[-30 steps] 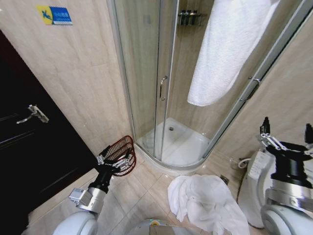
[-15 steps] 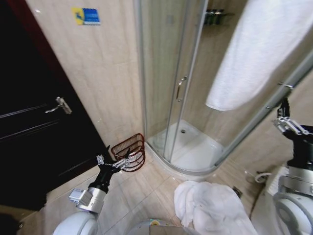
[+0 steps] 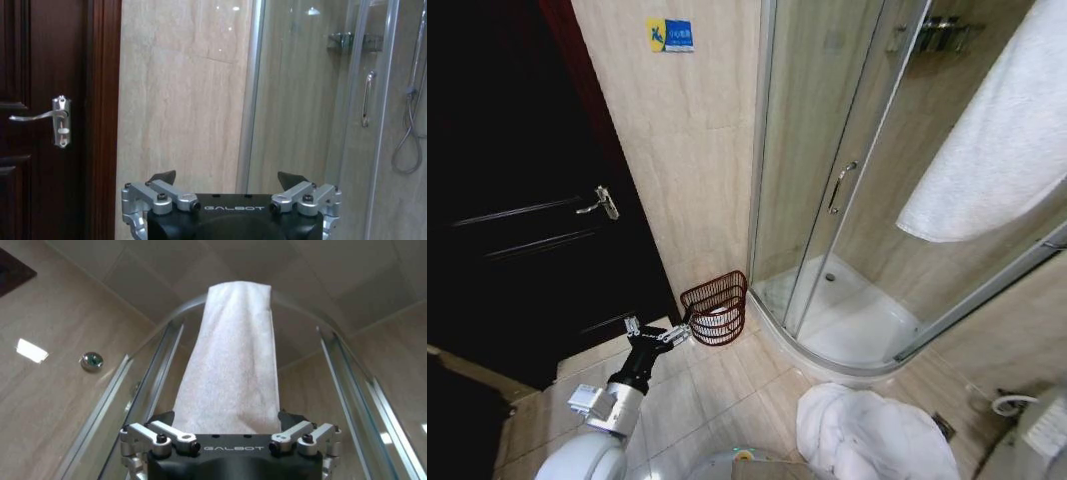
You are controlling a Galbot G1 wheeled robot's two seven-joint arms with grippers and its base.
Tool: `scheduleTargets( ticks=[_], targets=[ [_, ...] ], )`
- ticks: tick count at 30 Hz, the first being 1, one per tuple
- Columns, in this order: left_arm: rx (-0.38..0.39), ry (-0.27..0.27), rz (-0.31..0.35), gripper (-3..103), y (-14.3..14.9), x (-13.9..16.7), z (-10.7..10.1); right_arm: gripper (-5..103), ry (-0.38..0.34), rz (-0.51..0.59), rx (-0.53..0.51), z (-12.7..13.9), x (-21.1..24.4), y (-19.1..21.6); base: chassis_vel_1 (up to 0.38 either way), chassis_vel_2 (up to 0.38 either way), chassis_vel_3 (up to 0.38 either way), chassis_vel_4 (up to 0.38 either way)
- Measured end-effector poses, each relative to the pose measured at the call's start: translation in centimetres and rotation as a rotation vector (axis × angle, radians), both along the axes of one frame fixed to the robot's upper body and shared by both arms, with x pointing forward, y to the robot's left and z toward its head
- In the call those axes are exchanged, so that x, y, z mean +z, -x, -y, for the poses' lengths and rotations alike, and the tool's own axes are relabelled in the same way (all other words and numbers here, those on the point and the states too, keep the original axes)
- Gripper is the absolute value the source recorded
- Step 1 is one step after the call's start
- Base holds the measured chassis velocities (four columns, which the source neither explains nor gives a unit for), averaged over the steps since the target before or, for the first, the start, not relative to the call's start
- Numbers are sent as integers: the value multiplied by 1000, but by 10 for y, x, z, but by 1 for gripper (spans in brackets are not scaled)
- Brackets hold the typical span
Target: Discard the used towel into the hamper.
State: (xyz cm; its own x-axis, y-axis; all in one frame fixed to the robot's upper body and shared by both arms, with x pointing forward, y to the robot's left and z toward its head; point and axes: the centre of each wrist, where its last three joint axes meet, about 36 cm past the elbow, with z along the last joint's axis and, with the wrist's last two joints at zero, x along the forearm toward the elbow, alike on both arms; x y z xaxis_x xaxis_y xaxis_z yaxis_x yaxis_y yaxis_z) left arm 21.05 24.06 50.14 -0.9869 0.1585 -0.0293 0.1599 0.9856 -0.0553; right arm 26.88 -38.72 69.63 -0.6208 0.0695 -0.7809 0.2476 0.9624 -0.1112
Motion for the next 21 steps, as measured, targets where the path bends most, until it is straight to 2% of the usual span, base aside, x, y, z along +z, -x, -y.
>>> scheduleTargets(
  ticks=[9, 12, 21],
  targets=[
    [0, 0, 0, 99, 0, 0, 0, 100, 49, 18, 12, 30, 54, -15, 0, 0, 0, 0],
    [0, 0, 0, 99, 0, 0, 0, 100, 71, 28, -4, 43, 81, -26, 0, 0, 0, 0],
    [0, 0, 0, 99, 0, 0, 0, 100, 104, 13, -62, 65, 113, -42, 0, 0, 0, 0]
  ],
)
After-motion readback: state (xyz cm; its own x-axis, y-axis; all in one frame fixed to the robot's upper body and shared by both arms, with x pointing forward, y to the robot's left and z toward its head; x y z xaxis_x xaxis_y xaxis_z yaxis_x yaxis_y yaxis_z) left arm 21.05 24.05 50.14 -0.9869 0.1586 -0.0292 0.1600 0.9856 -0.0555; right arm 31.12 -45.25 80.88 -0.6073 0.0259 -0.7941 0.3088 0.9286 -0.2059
